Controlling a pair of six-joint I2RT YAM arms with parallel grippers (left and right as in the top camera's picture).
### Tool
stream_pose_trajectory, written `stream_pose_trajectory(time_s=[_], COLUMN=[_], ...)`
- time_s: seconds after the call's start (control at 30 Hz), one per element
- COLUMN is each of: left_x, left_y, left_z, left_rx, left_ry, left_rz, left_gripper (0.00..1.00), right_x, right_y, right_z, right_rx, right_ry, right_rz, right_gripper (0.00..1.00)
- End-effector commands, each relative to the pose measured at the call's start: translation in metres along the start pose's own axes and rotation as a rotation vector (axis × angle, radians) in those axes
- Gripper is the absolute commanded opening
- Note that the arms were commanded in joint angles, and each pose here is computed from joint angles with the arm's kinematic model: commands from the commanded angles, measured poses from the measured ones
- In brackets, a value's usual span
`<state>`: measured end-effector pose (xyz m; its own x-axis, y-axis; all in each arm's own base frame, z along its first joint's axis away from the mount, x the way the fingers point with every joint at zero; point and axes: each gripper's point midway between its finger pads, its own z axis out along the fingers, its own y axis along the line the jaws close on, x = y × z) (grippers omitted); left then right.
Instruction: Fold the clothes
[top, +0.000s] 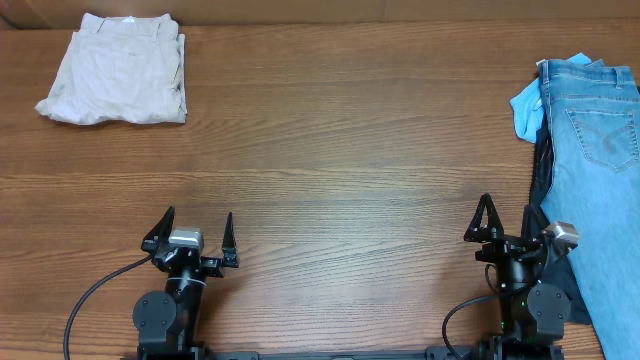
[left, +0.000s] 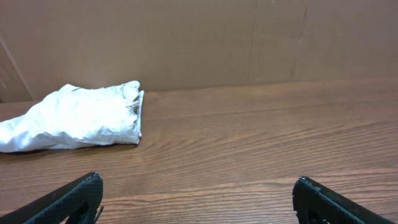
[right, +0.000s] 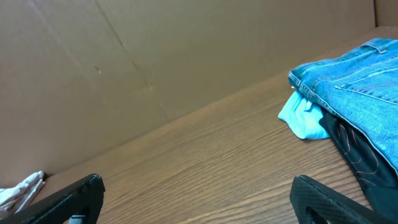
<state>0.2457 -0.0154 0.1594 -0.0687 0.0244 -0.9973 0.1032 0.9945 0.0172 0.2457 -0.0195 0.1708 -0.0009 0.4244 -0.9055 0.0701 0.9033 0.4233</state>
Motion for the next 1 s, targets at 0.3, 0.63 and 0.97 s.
stream_pose_trajectory(time_s=[0.3, 0.63, 0.97], left_x=[0.001, 0.001, 0.001], left_y=[0.004, 0.004, 0.004], left_z=[0.000, 0.000, 0.000], left_rx=[-0.020, -0.020, -0.020], left_ry=[-0.005, -0.005, -0.005], left_rz=[0.012, 0.012, 0.012], left_gripper=[1.00, 1.00, 1.00], right_x=[0.000, 0.007, 0.001], right_y=[-0.003, 0.018, 0.076], right_z=[0.000, -0.001, -0.016], right_rx=[0.012, -0.108, -0.430], right_ry=[-0.013, 0.039, 0.082], right_rz=[-0.002, 0.116, 0.129], right_gripper=[1.00, 1.00, 1.00])
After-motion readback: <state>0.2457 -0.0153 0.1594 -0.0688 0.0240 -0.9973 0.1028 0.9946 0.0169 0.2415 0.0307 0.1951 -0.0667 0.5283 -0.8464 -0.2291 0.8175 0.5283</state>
